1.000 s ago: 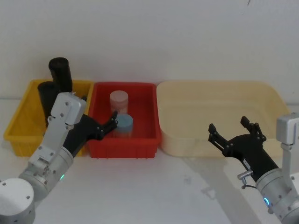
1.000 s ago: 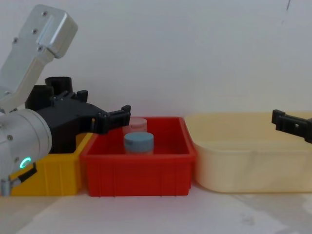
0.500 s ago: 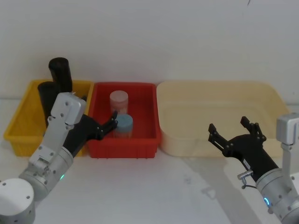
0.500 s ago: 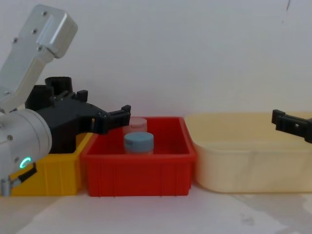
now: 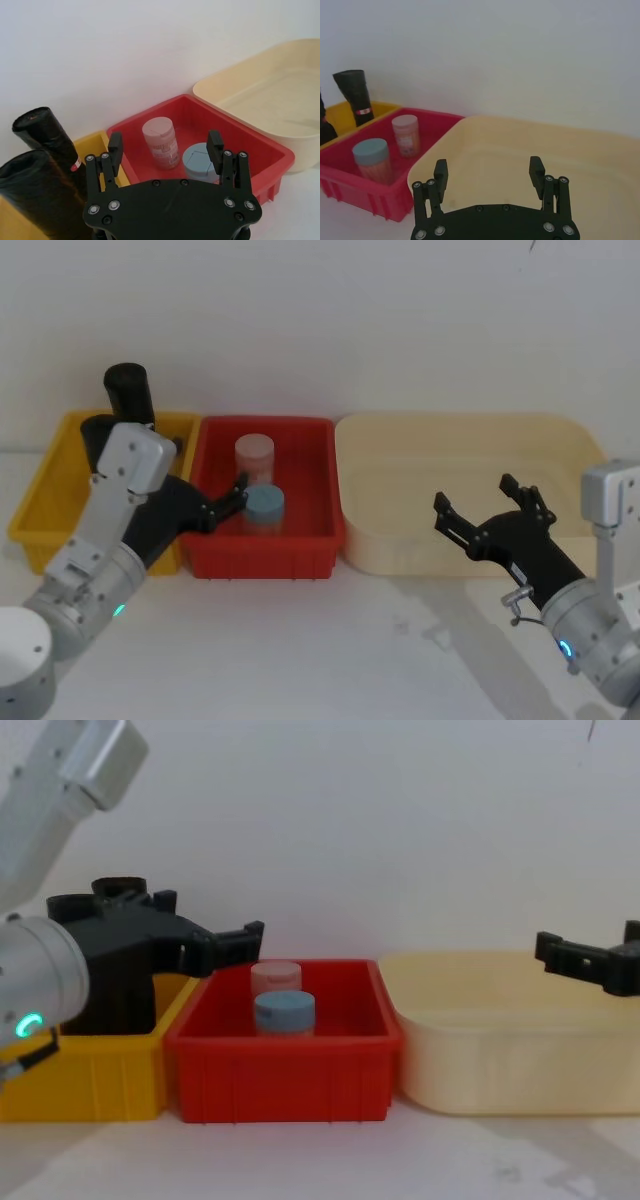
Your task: Pick up the garbage bag with the one hand and transfer it to the other hand.
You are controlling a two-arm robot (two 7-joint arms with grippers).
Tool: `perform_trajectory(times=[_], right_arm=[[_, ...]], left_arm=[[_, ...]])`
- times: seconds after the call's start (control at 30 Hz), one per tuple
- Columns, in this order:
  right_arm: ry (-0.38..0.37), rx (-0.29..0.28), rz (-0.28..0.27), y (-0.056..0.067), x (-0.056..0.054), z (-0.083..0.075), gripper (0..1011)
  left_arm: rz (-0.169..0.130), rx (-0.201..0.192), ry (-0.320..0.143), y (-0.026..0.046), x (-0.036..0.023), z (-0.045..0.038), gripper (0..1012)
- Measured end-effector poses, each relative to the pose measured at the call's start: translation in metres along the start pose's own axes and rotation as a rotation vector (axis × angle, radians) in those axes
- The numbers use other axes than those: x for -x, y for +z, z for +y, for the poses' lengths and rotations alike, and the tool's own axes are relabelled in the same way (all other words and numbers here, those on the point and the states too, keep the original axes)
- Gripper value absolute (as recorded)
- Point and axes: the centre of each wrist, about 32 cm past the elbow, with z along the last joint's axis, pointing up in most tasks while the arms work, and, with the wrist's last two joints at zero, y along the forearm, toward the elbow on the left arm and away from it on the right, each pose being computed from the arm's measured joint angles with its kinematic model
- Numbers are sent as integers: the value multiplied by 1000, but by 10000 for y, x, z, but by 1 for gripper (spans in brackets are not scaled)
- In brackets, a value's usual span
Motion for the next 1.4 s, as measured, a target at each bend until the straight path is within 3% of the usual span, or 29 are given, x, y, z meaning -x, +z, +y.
perform_trajectory(times=[0.1, 0.17, 0.2, 0.27, 0.3, 0.33, 0.47, 0.5, 0.77, 0.93, 1.13, 1.4], right_arm=[[21, 0, 5, 26, -27, 46, 1001], [40, 1, 11, 53, -57, 106, 1001], [50, 2, 14, 62, -65, 126, 1001], [71, 3, 22, 95, -82, 197, 1002], [87, 6, 28, 116, -89, 243, 1001], [87, 6, 28, 116, -89, 243, 1001], [131, 10, 42, 184, -91, 393, 1001], [137, 11, 44, 196, -89, 419, 1001], [214, 26, 53, 351, -33, 720, 1001], [249, 41, 48, 430, 8, 860, 1001], [288, 57, 36, 518, 60, 1010, 1001], [318, 76, 11, 595, 107, 1148, 1001]], left_arm=[[3, -4, -3, 44, -40, 49, 1001], [3, -6, -1, 106, -112, 139, 1001], [3, -6, -1, 106, -112, 139, 1001], [7, -10, 4, 149, -172, 211, 1001], [10, -12, 11, 179, -224, 271, 1001], [10, -12, 11, 179, -224, 271, 1001], [18, -19, 36, 238, -362, 442, 1001], [21, -18, 49, 266, -426, 499, 1001], [56, -35, 96, 283, -656, 725, 1001], [81, -53, 110, 238, -763, 808, 1001], [106, -73, 116, 165, -839, 826, 1001], [142, -97, 107, 40, -900, 712, 1001]])
